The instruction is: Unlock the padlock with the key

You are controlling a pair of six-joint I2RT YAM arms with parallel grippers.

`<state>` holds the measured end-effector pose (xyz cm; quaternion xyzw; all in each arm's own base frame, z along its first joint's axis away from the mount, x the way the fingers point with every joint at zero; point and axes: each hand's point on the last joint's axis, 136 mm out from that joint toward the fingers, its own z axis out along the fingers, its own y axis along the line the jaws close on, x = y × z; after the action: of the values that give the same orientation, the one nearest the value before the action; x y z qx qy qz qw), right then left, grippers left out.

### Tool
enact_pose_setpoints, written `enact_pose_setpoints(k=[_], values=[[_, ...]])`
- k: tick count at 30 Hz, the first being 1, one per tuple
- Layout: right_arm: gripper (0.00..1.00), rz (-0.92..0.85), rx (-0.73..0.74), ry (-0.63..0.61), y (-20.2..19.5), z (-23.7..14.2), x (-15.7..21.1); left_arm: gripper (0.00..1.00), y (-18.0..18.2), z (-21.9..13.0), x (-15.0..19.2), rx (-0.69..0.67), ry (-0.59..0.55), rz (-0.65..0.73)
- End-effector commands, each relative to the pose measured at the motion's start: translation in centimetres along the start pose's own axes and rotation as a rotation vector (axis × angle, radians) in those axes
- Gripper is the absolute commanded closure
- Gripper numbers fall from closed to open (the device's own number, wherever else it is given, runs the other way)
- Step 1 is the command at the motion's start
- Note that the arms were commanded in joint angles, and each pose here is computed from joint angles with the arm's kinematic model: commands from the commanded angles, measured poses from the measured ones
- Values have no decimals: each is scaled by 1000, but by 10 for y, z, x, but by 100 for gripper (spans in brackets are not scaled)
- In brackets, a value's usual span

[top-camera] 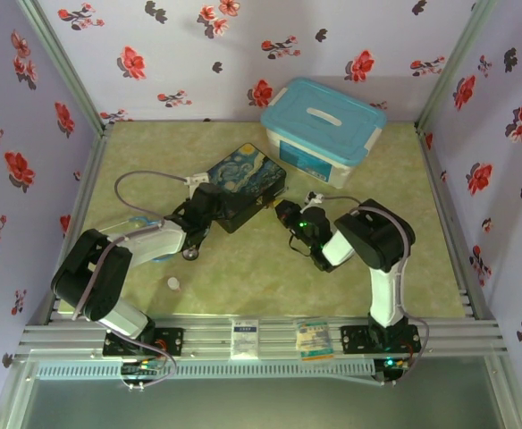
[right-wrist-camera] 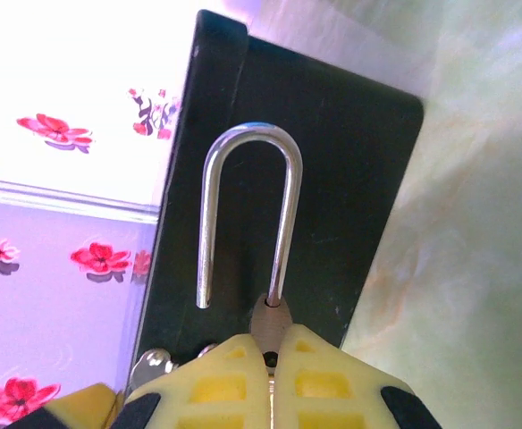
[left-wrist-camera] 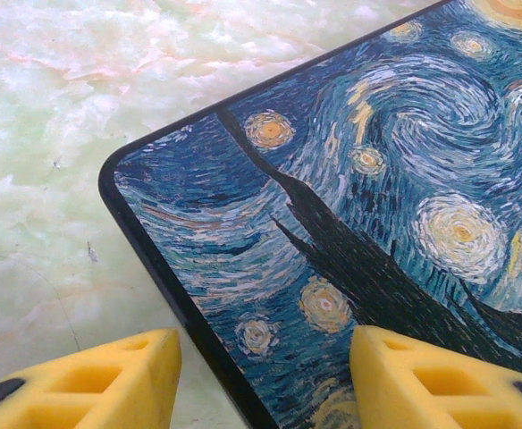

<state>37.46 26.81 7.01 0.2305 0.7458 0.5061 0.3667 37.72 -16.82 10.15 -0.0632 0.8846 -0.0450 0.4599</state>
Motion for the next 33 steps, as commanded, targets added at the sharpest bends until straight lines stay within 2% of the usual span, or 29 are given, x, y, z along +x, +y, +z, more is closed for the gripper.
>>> enact_pose_setpoints(k=[1, 10, 14, 19, 24, 28, 33], values=[[100, -20, 1, 103, 10, -11, 6, 45, 28, 3, 42, -78, 172, 129], [100, -164, 209, 492, -6, -67, 51, 39, 43, 31, 25, -81, 200, 75], [100, -228, 257, 614, -6, -97, 61, 37, 43, 51, 16, -38, 203, 15], [100, -311, 365, 774, -18, -131, 69, 30, 64, 68, -13, -89, 185, -32], [100, -332, 438, 819, -35, -143, 66, 27, 70, 63, -73, -92, 101, -42], [100, -327, 478, 811, -46, -143, 59, 22, 64, 38, -114, -65, 16, -49], [100, -349, 562, 831, -62, -151, 56, 21, 54, -7, -122, 10, -45, -91]])
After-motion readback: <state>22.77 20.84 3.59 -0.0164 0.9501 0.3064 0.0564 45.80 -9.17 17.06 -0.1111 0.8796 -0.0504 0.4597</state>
